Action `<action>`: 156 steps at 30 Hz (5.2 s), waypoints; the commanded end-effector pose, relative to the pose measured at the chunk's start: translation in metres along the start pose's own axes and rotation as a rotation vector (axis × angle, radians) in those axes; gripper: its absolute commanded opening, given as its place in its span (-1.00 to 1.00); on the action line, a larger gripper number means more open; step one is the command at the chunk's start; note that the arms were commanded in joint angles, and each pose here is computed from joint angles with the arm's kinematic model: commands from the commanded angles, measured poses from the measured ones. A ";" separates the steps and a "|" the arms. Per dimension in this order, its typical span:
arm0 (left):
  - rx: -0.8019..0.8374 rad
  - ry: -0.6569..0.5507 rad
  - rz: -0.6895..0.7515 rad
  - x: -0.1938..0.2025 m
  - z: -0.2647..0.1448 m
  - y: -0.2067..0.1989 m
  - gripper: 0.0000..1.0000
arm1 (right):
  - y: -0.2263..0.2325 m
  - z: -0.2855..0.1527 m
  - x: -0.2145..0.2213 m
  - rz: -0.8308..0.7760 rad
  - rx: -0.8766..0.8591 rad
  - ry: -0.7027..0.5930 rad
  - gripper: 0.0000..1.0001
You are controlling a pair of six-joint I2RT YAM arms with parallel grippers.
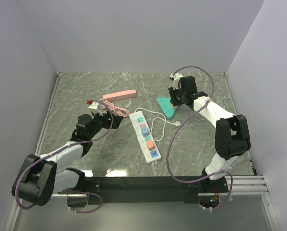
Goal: Insert the plug
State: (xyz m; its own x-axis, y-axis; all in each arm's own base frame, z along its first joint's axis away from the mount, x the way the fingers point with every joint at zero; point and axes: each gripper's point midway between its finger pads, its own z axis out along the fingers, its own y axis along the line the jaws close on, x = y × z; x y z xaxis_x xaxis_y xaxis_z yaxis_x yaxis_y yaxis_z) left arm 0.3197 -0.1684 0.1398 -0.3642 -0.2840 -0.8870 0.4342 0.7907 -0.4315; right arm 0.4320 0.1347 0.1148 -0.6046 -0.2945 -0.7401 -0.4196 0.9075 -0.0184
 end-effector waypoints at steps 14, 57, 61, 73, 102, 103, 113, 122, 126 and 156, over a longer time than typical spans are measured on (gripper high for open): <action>0.037 -0.034 0.030 -0.009 0.002 -0.007 0.71 | -0.006 0.022 -0.055 -0.217 -0.105 -0.030 -1.00; 0.070 -0.059 0.042 -0.014 0.000 -0.014 0.69 | -0.010 0.023 -0.058 -0.187 -0.095 -0.066 -1.00; 0.064 -0.065 0.044 -0.015 -0.001 -0.013 0.69 | -0.011 0.023 -0.057 -0.172 -0.101 -0.063 -1.00; 0.304 -0.174 0.253 -0.004 0.038 -0.093 0.65 | -0.013 0.023 -0.059 -0.157 -0.086 -0.082 -1.00; 0.394 -0.228 0.296 -0.017 0.049 -0.087 0.54 | -0.018 0.024 -0.061 -0.122 -0.076 -0.134 -1.00; 0.404 -0.226 0.293 -0.018 0.050 -0.087 0.53 | -0.019 0.023 -0.061 -0.120 -0.071 -0.136 -1.00; 0.376 -0.227 0.308 -0.032 0.058 -0.086 0.53 | -0.019 0.023 -0.060 -0.145 -0.080 -0.125 -1.00; 0.305 -0.208 0.290 -0.041 0.052 -0.080 0.52 | -0.026 0.033 -0.071 -0.164 -0.066 -0.119 -1.00; 0.277 -0.208 0.292 -0.048 0.049 -0.079 0.53 | -0.024 0.031 -0.070 -0.154 -0.074 -0.103 -1.00; -0.127 0.008 0.193 -0.120 0.070 -0.040 0.56 | 0.015 -0.036 -0.132 -0.019 -0.117 -0.207 -1.00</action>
State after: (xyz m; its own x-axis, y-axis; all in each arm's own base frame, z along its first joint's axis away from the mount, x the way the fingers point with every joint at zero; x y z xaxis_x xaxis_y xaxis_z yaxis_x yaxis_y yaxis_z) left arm 0.3948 -0.2235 0.2619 -0.2140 -0.1820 -0.9597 0.4771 0.8378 -0.2653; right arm 0.4890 0.1597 0.2332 -0.4238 -0.3086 -0.8515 -0.5067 0.8601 -0.0595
